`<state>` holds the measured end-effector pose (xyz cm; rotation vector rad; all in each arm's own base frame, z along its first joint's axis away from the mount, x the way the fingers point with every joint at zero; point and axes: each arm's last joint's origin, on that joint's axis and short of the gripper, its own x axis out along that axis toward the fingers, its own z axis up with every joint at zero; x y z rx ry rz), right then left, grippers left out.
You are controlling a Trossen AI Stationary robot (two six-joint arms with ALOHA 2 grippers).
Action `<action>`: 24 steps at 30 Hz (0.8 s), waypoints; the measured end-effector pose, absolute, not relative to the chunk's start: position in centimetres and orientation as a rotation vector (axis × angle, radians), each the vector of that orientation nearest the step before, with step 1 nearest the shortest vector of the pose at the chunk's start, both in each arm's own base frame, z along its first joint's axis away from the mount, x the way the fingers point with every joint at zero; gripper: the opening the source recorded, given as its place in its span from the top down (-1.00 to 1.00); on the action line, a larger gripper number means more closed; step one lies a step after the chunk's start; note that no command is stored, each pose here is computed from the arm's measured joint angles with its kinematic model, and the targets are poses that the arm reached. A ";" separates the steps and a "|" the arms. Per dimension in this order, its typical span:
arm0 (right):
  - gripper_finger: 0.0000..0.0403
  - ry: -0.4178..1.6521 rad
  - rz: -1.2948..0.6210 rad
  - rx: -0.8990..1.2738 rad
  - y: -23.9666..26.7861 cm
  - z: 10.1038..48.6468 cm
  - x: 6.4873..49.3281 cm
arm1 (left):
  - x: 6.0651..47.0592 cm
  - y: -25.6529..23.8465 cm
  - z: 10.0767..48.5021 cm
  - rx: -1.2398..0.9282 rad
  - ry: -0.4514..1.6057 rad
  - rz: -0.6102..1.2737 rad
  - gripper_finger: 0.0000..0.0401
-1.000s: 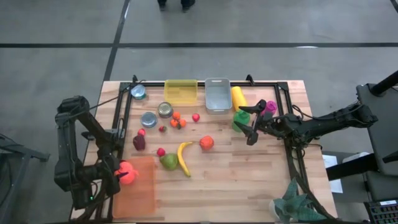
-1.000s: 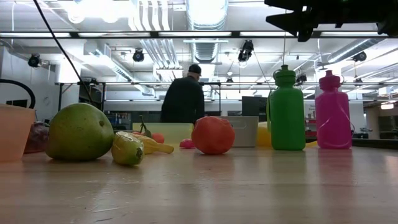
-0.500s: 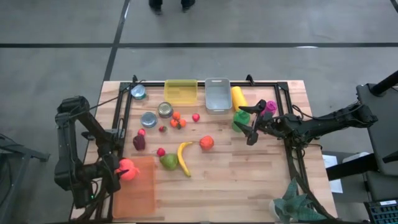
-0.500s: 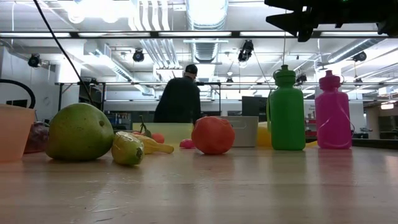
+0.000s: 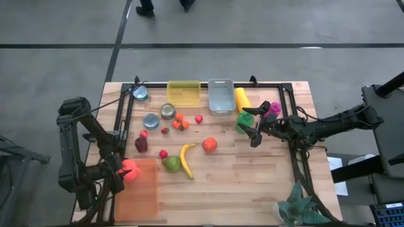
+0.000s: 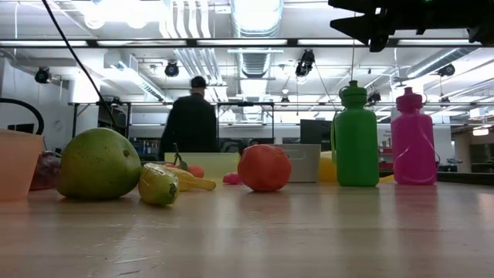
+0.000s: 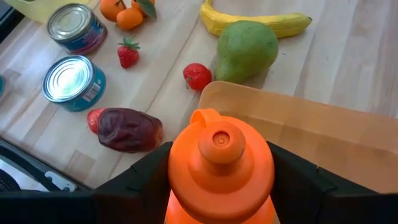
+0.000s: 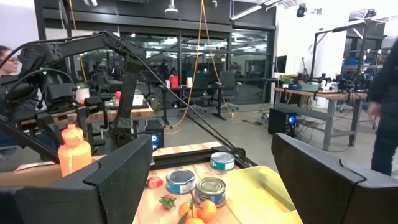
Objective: Pick & Place Food Item
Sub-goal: Put the orange tumbler into the orange bin
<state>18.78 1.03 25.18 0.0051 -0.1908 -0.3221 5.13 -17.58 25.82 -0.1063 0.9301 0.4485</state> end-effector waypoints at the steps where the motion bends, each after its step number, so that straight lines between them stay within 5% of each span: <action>1: -0.63 -0.191 -0.322 0.004 1.0 25.2 18.8 | 5.1 -17.6 25.8 -0.108 0.933 0.448 -0.12; 24: -0.63 -0.191 -0.322 0.005 1.0 25.2 18.8 | 4.9 -17.9 25.6 -0.181 1.039 0.484 -0.29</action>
